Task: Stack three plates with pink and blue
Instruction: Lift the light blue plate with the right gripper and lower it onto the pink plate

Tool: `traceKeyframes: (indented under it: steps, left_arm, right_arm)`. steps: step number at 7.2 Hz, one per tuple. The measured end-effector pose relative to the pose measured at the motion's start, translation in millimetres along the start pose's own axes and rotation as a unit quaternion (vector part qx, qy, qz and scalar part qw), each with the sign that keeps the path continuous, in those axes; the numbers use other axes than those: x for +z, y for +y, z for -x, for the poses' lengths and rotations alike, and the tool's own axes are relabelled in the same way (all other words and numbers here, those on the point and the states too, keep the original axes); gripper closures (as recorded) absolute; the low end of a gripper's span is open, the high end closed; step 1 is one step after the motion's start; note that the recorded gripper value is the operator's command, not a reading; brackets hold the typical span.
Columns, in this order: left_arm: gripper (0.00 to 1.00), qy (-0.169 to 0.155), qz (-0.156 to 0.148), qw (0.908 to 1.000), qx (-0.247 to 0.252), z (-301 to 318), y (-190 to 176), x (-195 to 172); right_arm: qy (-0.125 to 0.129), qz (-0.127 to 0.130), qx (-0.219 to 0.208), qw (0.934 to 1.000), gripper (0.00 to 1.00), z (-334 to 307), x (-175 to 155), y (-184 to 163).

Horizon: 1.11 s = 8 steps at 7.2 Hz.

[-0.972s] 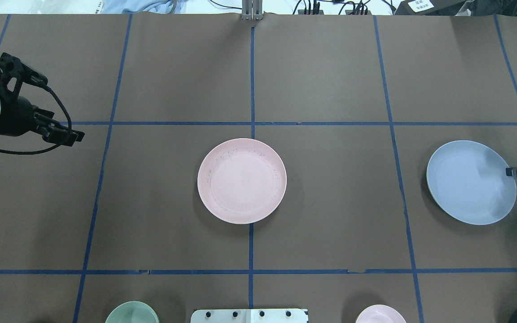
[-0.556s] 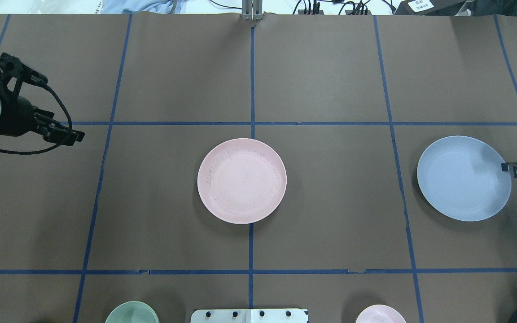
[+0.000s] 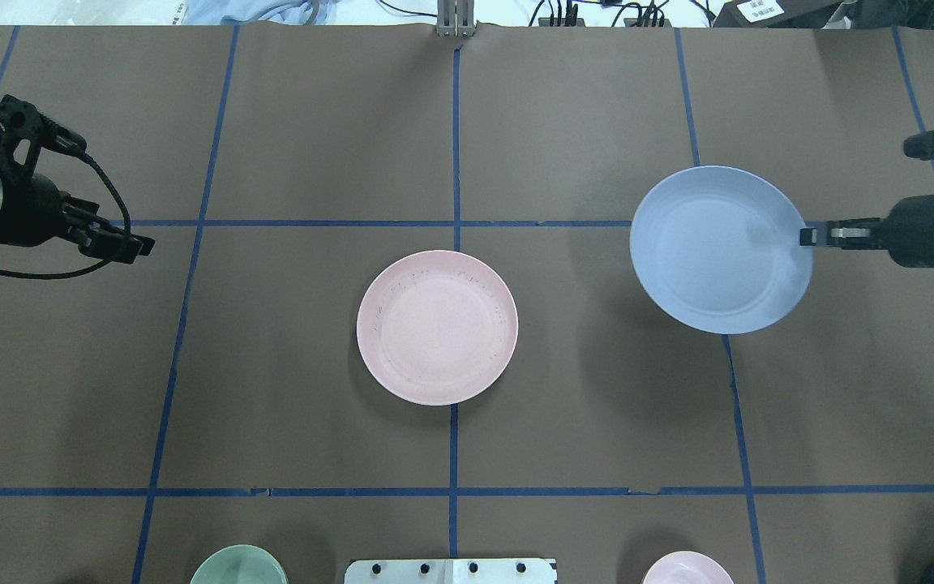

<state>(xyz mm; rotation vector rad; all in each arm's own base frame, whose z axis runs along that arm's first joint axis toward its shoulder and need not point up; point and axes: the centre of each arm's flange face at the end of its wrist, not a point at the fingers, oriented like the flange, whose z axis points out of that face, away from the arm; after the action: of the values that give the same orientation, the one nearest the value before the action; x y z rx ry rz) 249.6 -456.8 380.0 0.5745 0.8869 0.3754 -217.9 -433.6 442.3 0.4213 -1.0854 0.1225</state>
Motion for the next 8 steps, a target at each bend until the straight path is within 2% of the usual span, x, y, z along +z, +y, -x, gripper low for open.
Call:
traceKeyframes:
  steps: [1,2,3,6,8]
  left_arm:
    - [0.00,0.001,-0.001,1.0000,-0.004,-1,-1,-1]
    - [0.00,0.002,-0.002,0.9999,-0.010,-3,-2,-1]
    - [0.00,0.003,-0.003,0.9999,-0.013,-4,-3,-1]
    - [0.00,0.004,-0.003,0.9999,-0.015,-5,-3,-1]
    - [0.00,0.004,-0.003,0.9999,-0.016,-5,-3,-1]
  right_arm:
    - [-0.027,0.006,0.012,0.9995,1.00,47,10,0]
    - [-0.042,0.011,0.024,0.9988,1.00,91,20,8]
    - [-0.038,0.009,0.033,0.9987,1.00,130,33,20]
    - [0.019,0.015,0.044,0.9987,1.00,250,86,57]
    - [0.045,0.012,0.047,0.9978,1.00,292,119,85]
